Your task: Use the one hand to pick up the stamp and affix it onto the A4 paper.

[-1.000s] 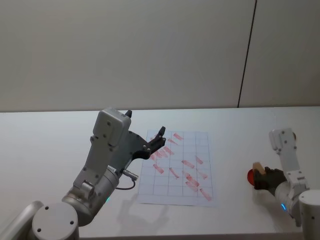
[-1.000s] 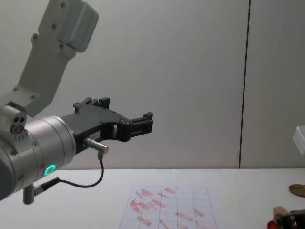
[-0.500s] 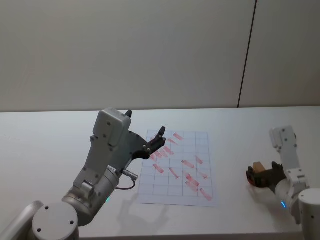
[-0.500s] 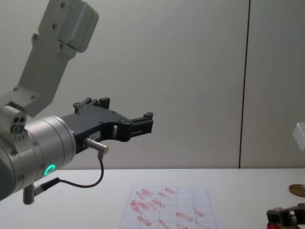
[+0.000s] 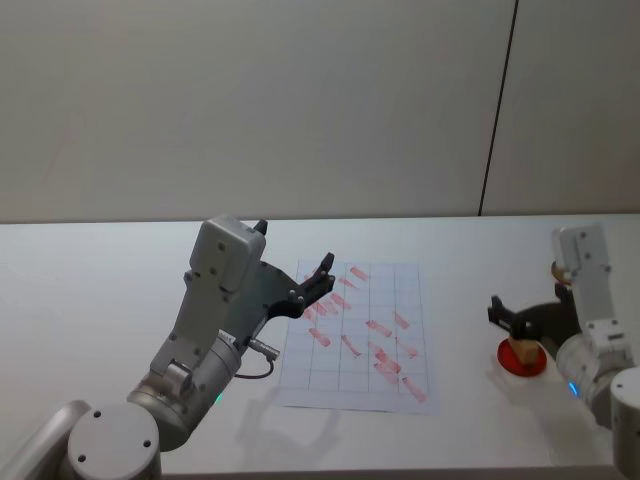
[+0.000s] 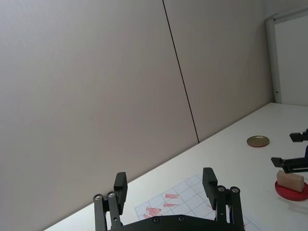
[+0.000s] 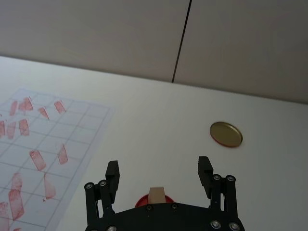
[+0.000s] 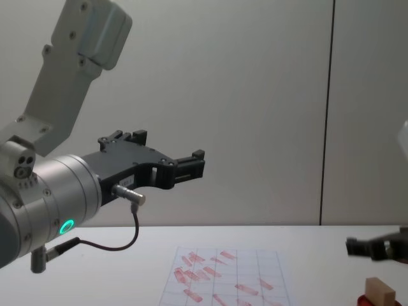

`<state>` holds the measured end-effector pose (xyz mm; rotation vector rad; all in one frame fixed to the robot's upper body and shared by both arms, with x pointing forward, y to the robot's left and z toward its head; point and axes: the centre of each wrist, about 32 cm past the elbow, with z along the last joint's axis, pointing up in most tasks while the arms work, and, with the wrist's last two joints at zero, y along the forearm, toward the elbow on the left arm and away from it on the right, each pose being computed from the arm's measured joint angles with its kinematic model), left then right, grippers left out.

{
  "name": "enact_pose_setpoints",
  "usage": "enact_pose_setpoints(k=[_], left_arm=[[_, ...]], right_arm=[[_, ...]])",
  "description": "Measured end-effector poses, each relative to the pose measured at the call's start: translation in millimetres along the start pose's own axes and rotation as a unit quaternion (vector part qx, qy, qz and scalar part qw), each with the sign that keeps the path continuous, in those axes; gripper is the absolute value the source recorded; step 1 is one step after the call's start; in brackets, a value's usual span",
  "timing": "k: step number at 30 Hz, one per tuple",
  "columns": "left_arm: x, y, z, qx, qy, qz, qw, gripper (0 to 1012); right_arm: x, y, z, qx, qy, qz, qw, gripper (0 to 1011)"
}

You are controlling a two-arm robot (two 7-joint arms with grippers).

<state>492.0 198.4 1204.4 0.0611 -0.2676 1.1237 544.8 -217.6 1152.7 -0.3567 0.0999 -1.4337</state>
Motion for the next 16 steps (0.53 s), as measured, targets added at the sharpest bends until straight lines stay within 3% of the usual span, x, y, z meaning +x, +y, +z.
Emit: enact_pose_setpoints(k=[9,16], left_arm=[[0.0,0.0,0.0,0.0,0.0,0.0,1.0,993],[0.0,0.0,0.0,0.0,0.0,0.0,1.0,993]], right_arm=[[1.9,-16.5,16.1,0.063,-0.005,0.004,0.998,1001],[2.6,-25.1,23.6,0.091,-0.007,0.007,0.9958,1001]])
